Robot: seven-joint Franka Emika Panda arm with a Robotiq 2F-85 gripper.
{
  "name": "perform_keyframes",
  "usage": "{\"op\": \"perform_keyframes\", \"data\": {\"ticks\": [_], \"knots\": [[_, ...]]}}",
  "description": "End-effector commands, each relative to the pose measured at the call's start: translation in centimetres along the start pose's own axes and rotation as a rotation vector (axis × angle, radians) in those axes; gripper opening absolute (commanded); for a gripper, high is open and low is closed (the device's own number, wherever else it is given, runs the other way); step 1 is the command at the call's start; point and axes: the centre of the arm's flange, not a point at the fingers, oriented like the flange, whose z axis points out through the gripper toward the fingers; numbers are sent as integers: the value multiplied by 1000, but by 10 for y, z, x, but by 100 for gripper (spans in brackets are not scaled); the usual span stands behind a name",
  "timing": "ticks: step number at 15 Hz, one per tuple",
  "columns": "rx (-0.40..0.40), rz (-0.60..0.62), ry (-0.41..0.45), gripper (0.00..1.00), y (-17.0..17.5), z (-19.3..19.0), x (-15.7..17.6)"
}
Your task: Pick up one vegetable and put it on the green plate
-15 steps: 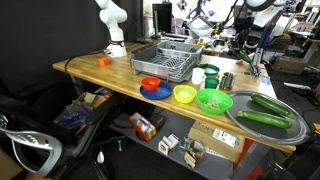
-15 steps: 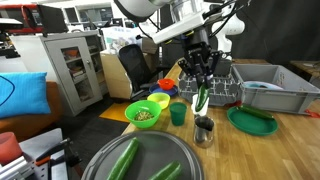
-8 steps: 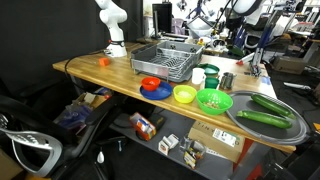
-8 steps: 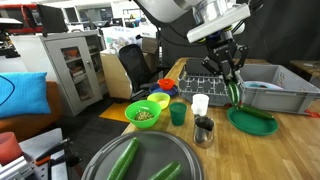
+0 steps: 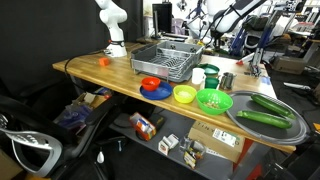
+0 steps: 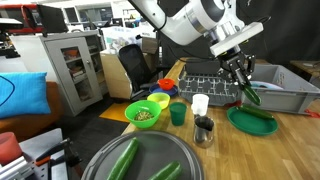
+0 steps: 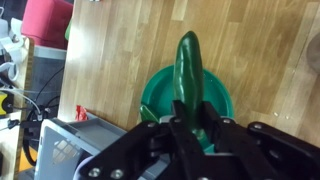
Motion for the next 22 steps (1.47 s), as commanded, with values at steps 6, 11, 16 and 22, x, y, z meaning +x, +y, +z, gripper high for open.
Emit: {"op": "perform_keyframes", "data": {"ticks": [6, 11, 16, 22], "knots": [[-72, -247, -30, 6, -14, 52, 66], [-88, -410, -62, 6, -34, 88, 79], [-105, -491, -81, 6, -41, 107, 82], [-129, -538, -89, 49, -39, 113, 88]]}}
